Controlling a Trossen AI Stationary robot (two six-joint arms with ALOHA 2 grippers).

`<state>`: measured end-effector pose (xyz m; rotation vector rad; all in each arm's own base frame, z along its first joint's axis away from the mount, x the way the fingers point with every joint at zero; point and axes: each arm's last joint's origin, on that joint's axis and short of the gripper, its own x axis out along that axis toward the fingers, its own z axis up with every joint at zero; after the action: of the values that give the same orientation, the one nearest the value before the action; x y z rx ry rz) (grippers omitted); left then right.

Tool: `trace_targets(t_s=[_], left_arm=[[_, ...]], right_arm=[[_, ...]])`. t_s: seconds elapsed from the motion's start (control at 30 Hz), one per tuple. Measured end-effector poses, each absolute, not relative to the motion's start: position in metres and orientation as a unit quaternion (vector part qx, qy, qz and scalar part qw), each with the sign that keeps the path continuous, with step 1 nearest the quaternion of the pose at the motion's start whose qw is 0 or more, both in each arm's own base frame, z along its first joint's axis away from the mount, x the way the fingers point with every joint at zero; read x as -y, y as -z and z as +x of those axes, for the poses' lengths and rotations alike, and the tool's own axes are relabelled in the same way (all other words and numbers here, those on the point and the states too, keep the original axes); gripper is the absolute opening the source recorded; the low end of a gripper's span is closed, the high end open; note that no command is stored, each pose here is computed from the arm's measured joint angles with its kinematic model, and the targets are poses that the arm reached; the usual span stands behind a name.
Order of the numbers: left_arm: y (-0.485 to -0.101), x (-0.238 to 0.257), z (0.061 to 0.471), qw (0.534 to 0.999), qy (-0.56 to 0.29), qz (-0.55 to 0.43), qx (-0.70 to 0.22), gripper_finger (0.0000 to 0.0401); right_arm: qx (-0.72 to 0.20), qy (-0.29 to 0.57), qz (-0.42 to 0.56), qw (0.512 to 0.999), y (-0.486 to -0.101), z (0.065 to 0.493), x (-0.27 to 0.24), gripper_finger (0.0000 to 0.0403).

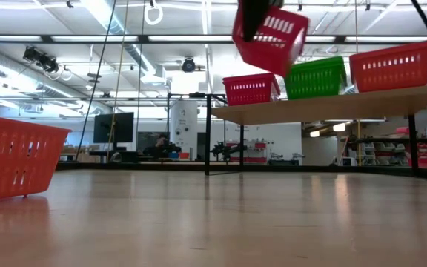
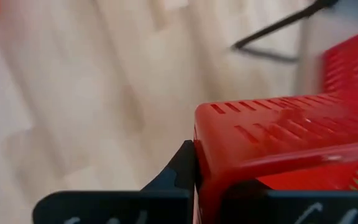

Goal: Stack baskets on shelf by color
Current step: Stack the red bin on the stacked red bins on the shelf

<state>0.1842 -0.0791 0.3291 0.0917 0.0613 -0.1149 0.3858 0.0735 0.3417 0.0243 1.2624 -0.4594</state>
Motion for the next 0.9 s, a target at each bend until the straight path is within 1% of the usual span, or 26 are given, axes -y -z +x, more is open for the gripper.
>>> trace_targets(t_s=[0.23,0.5,0.67,0.8,0.9], left_arm=[[-0.328,0.079,0.184,0.997,0.053,0.048,-0.036,0.0052],[-0.328,0.079,0.184,0.997,0.055,0.048,-0.036,0.0052],[-0.328,0.079,0.184,0.997,0.055,0.048,-0.036,0.0051],[-0.328,0.079,0.184,0.997,0.055,0.048,-0.036,0.0051],[-0.328,0.079,0.184,0.997,0.055,0.048,-0.036,0.0052]], right_arm=[[-0.558,0.223,0.0,0.799,-0.363,0.389,-0.041,0.0011],[-0.549,0.214,-0.015,0.808,-0.373,0.389,-0.03,0.0011],[-0.546,0.229,-0.073,0.803,-0.376,0.388,-0.023,0.0011],[-0.538,0.267,-0.132,0.789,-0.378,0.388,-0.012,0.0011],[-0.537,0.291,-0.14,0.78,-0.378,0.388,0.002,0.0011]])
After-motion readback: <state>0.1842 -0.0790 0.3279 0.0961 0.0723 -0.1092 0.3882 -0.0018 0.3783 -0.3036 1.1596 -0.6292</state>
